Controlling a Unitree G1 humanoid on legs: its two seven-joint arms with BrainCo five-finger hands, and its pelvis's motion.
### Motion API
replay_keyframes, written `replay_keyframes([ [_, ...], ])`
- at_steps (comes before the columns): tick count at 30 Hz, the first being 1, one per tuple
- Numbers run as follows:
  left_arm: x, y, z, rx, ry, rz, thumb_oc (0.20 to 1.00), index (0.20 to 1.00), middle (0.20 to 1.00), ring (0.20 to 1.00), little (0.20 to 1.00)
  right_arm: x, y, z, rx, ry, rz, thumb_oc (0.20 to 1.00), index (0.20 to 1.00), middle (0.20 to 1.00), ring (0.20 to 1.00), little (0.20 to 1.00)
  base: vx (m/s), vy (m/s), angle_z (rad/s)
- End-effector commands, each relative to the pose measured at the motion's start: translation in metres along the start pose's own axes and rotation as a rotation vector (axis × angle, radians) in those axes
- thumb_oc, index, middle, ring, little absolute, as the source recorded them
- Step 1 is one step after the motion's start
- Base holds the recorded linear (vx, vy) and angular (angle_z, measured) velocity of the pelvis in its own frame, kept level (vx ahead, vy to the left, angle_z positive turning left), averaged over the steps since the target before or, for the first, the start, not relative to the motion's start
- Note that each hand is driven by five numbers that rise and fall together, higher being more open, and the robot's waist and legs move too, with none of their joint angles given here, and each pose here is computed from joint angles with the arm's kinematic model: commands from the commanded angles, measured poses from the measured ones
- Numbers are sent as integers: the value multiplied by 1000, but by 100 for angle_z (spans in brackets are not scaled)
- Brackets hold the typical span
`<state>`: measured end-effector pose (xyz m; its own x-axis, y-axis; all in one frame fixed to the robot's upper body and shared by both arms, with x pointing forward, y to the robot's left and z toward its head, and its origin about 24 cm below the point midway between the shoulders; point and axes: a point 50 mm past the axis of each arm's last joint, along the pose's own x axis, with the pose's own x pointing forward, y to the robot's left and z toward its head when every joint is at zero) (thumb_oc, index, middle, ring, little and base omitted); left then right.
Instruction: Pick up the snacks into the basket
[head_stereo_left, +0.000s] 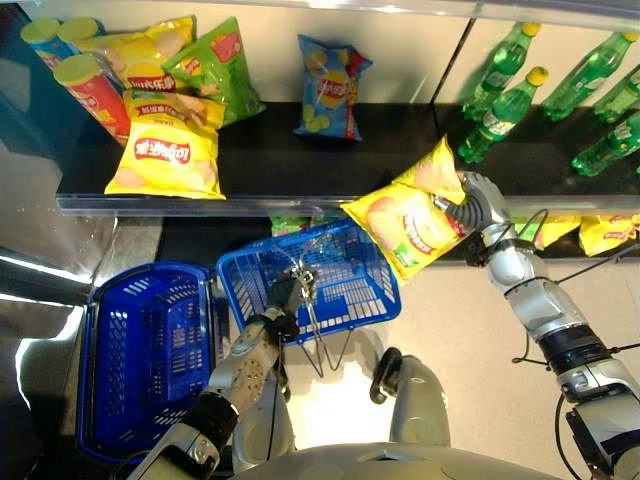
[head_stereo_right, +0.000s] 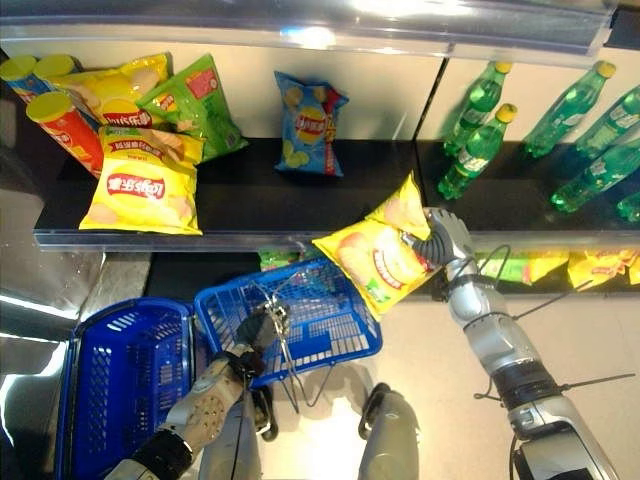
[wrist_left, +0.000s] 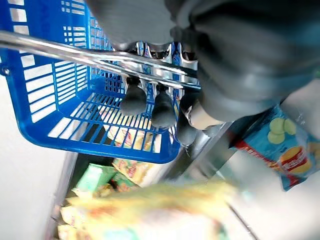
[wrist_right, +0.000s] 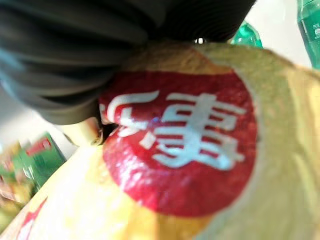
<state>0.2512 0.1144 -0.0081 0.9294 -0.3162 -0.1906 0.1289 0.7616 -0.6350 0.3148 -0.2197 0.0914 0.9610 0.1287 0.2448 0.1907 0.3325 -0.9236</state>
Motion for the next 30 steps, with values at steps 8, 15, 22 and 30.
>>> replay_keyframes([
  [8,-3,-90,43,-196,-201,-390,200,200,200,200,200,-6,32,1,-293,-101,79,200,200,200,200,200,-8,6,3],
  [15,-5,-114,41,-246,-161,-485,200,200,200,200,200,-6,83,13,-421,-141,311,200,200,200,200,200,-22,4,3],
  [22,-7,-130,37,-273,-121,-545,200,200,200,200,200,1,114,36,-427,-128,400,200,200,200,200,200,-29,11,3],
  [30,-9,-143,35,-288,-86,-591,200,200,200,200,200,12,122,59,-239,-33,370,200,200,200,200,200,-20,18,4],
])
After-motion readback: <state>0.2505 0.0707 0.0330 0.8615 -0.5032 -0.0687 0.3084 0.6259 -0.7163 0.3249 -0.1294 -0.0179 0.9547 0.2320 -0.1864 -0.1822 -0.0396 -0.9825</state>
